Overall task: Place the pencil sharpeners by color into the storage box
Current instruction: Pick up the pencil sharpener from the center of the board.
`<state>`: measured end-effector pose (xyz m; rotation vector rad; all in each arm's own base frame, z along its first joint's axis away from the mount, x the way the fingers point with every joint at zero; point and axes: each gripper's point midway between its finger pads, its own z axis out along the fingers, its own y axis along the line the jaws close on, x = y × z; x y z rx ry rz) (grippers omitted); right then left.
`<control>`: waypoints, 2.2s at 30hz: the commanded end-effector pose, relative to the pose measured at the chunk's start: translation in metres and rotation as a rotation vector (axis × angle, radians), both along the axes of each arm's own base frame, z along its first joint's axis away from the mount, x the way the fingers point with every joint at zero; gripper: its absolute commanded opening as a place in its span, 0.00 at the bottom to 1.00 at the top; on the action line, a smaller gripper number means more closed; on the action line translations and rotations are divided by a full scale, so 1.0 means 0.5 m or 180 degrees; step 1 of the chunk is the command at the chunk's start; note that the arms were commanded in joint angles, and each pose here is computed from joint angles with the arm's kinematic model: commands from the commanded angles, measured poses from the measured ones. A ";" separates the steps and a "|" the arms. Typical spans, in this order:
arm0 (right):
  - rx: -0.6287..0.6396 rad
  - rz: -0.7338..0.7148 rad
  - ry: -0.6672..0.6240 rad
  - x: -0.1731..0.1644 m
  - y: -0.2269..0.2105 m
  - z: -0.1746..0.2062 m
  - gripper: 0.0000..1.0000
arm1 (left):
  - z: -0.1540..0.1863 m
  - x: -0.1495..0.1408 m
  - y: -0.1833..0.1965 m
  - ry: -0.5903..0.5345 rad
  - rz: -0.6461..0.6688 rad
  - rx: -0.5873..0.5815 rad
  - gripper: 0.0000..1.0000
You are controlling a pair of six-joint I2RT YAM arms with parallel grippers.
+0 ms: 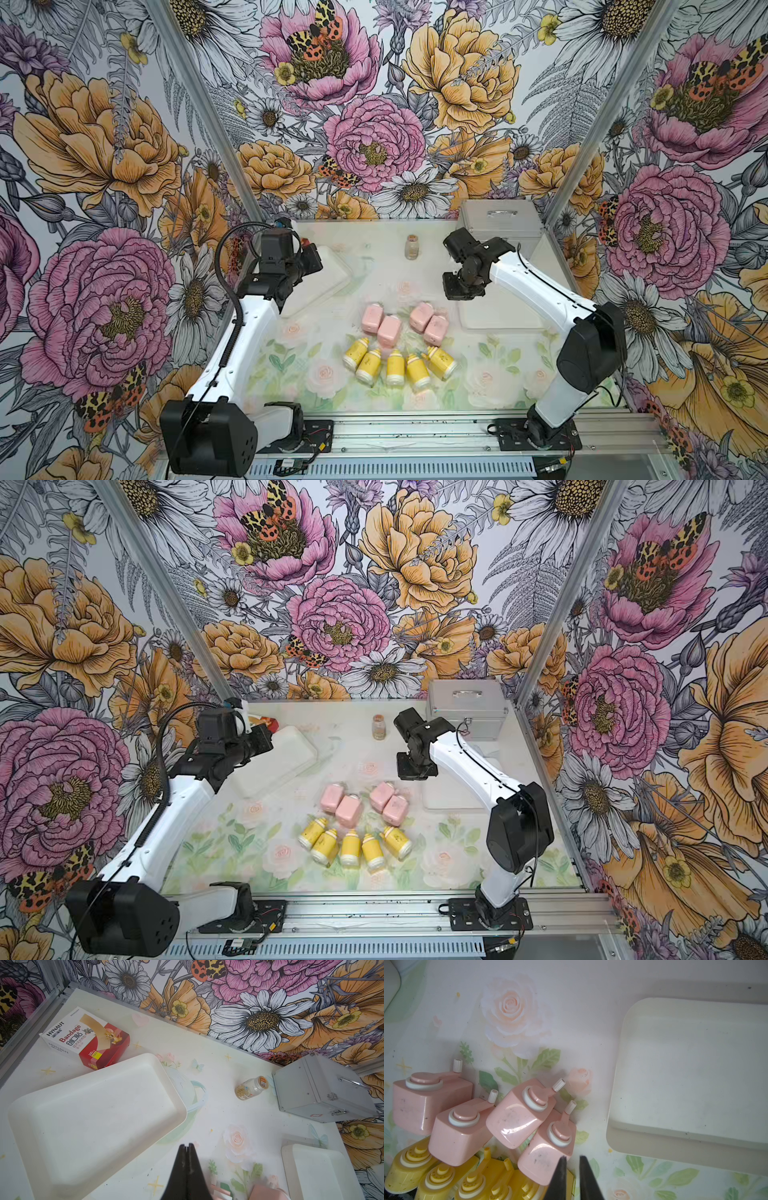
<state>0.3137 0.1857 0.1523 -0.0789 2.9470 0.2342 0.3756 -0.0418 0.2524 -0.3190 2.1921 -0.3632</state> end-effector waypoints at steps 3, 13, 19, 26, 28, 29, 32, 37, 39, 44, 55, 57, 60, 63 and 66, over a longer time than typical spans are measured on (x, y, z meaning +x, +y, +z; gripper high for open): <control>0.0067 -0.0149 -0.0022 0.008 0.001 -0.001 0.00 | 0.027 -0.003 -0.002 -0.0149 -0.0024 0.0103 0.00; 0.0075 -0.0149 -0.0030 0.006 -0.001 0.001 0.00 | 0.028 -0.005 -0.002 -0.0154 -0.0019 0.0125 0.00; 0.0092 -0.0158 -0.0017 -0.004 -0.004 0.002 0.36 | 0.029 -0.004 -0.001 -0.0157 -0.0013 0.0132 0.00; 0.0160 -0.0232 0.0059 -0.039 -0.013 0.001 0.93 | 0.033 -0.006 -0.001 -0.0176 -0.0005 0.0138 0.00; 0.0187 -0.0284 0.0128 -0.058 -0.013 -0.004 1.00 | 0.033 -0.007 0.000 -0.0178 -0.0001 0.0140 0.00; 0.0199 -0.0304 0.0159 -0.068 -0.012 -0.006 1.00 | 0.034 -0.007 0.000 -0.0183 0.0002 0.0138 0.00; 0.0165 -0.0198 0.0216 -0.102 -0.004 -0.013 1.00 | 0.036 -0.008 0.000 -0.0193 0.0005 0.0139 0.00; 0.0091 -0.0015 0.0315 -0.139 0.016 -0.032 1.00 | 0.045 -0.011 0.001 -0.0231 0.0011 0.0131 0.00; 0.0078 0.0023 0.0332 -0.140 0.025 -0.036 1.00 | 0.047 -0.014 0.002 -0.0241 0.0016 0.0141 0.00; 0.0022 0.0062 0.0406 -0.134 0.040 -0.054 1.00 | 0.053 -0.016 0.005 -0.0269 0.0037 0.0143 0.00; 0.0035 -0.0447 0.0617 -0.116 0.070 -0.083 0.90 | 0.054 -0.017 0.003 -0.0274 0.0023 0.0133 0.00; 0.0032 -0.0470 0.0637 -0.114 0.073 -0.087 0.88 | 0.053 -0.016 0.003 -0.0268 0.0023 0.0134 0.00; 0.0030 -0.0453 0.0670 -0.113 0.079 -0.099 0.83 | 0.053 -0.016 0.004 -0.0267 0.0030 0.0138 0.00; 0.0022 -0.0426 0.0709 -0.116 0.084 -0.108 0.81 | 0.051 -0.016 0.004 -0.0260 0.0025 0.0142 0.00; 0.0002 -0.0405 0.0727 -0.119 0.087 -0.114 0.81 | 0.052 -0.016 0.004 -0.0264 0.0027 0.0146 0.00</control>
